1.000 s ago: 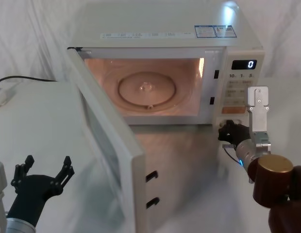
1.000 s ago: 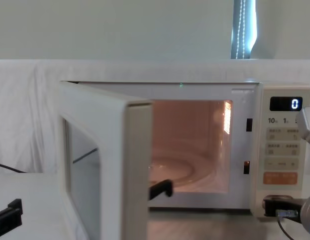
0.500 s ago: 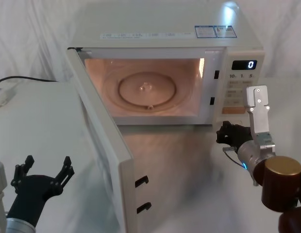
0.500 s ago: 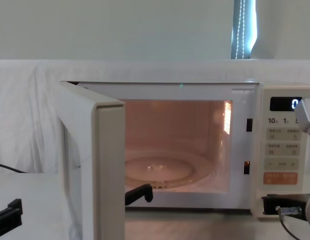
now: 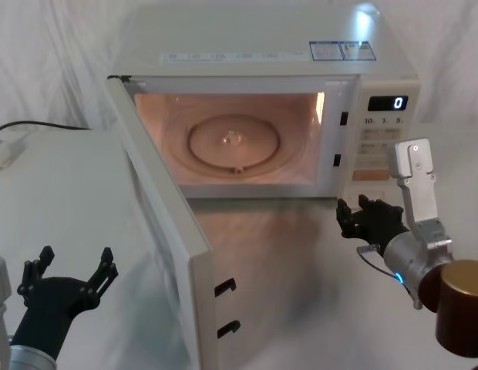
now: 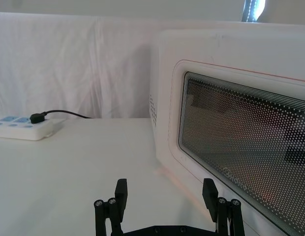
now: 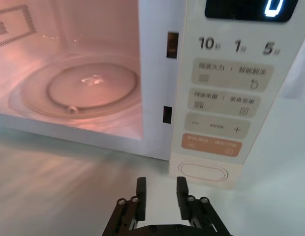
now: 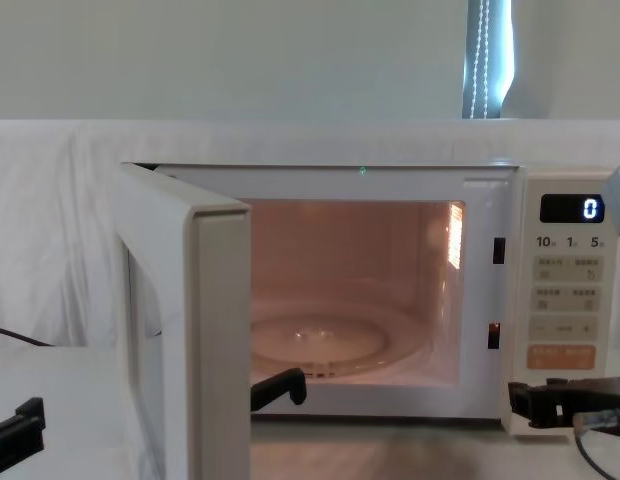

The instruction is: Press the button to open the microwave door with one hand; close the microwave door with the other hand.

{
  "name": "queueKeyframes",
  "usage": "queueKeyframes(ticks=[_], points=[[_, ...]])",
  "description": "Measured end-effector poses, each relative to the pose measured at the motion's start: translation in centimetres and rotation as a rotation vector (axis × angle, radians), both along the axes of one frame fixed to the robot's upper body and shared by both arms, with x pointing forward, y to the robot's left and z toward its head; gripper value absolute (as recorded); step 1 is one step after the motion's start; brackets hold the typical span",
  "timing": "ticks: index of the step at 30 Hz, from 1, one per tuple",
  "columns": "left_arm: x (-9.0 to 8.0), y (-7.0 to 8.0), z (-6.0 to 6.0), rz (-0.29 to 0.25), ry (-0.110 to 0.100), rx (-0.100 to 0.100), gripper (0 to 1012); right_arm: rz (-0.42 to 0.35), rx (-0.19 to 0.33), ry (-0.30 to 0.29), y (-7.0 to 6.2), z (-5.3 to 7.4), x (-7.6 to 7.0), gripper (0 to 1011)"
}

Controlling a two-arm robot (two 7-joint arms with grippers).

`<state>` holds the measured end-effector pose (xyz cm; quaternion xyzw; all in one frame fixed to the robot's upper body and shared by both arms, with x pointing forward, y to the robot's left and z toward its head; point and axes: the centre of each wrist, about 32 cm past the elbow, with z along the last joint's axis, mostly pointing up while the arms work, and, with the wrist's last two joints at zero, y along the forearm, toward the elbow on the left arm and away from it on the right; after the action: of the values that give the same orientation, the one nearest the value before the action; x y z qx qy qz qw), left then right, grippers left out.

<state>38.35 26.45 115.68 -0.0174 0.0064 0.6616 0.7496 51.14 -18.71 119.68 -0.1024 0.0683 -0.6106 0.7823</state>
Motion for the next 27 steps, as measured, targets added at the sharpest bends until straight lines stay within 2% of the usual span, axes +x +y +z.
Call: queueKeyframes(ticks=[3,4,9,10,12,13,15,16,21,27], points=[[0.0,0.0,0.0,0.0,0.0,0.0,1001,0.009,-0.002,-0.007,-0.1,0.1,-0.6,447],[0.0,0.0,0.0,0.0,0.0,0.0,1001,0.014,-0.003,-0.014,-0.2,0.2,-1.0,504],[0.0,0.0,0.0,0.0,0.0,0.0,1001,0.033,-0.011,-0.041,-0.6,0.3,-2.6,664],[0.0,0.0,0.0,0.0,0.0,0.0,1001,0.036,-0.014,-0.045,-0.6,0.3,-2.8,664],[0.0,0.0,0.0,0.0,0.0,0.0,1001,0.046,-0.023,-0.076,-1.0,0.2,-3.9,757],[0.0,0.0,0.0,0.0,0.0,0.0,1001,0.046,-0.023,-0.076,-1.0,0.2,-3.9,757],[0.0,0.0,0.0,0.0,0.0,0.0,1001,0.049,-0.033,-0.107,-1.4,0.2,-4.9,799],[0.0,0.0,0.0,0.0,0.0,0.0,1001,0.049,-0.033,-0.107,-1.4,0.2,-4.9,852],[0.0,0.0,0.0,0.0,0.0,0.0,1001,-0.001,-0.025,-0.166,-2.5,-0.4,-6.8,993],[0.0,0.0,0.0,0.0,0.0,0.0,1001,-0.071,0.003,-0.201,-3.3,-1.4,-7.8,1002]])
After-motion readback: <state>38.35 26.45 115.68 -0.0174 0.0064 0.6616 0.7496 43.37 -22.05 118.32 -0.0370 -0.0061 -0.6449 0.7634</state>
